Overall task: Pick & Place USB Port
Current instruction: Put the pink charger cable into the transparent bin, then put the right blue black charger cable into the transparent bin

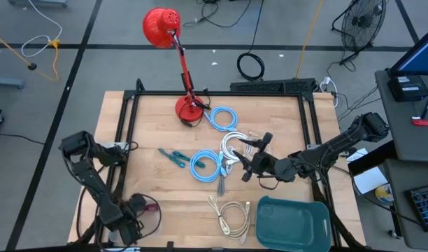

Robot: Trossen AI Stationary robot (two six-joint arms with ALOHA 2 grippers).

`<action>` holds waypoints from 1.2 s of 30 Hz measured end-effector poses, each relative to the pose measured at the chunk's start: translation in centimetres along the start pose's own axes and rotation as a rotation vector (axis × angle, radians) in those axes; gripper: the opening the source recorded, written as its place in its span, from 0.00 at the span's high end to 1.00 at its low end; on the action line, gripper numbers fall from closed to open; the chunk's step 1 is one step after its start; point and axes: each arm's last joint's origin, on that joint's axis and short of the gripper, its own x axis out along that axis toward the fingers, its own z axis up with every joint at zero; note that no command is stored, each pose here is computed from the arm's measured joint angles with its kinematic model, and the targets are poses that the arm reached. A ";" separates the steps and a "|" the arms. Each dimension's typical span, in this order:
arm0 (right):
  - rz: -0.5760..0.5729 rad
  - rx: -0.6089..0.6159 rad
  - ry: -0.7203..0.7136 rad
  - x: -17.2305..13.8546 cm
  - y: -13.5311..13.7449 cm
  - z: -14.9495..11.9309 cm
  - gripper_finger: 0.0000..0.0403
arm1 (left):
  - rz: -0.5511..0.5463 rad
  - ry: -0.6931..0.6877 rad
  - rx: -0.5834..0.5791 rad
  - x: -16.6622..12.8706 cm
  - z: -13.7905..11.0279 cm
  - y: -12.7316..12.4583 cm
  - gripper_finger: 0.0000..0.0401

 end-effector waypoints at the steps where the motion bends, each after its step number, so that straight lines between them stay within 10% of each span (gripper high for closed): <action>1: 0.000 0.001 -0.001 0.0 0.0 0.0 0.47 | 0.003 -0.005 0.003 -0.1 0.0 0.0 1.00; 21: -0.002 0.003 0.001 0.0 0.0 0.0 0.47 | -0.002 -0.348 0.075 -5.1 0.8 -0.4 1.00; 32: 0.000 -0.020 0.011 0.0 0.0 -0.2 0.47 | -0.038 -1.146 0.108 -12.8 2.7 1.4 1.00; 36: 0.009 -0.029 0.013 -0.2 0.2 -0.2 0.47 | 0.025 -1.230 0.051 -14.1 5.9 2.0 1.00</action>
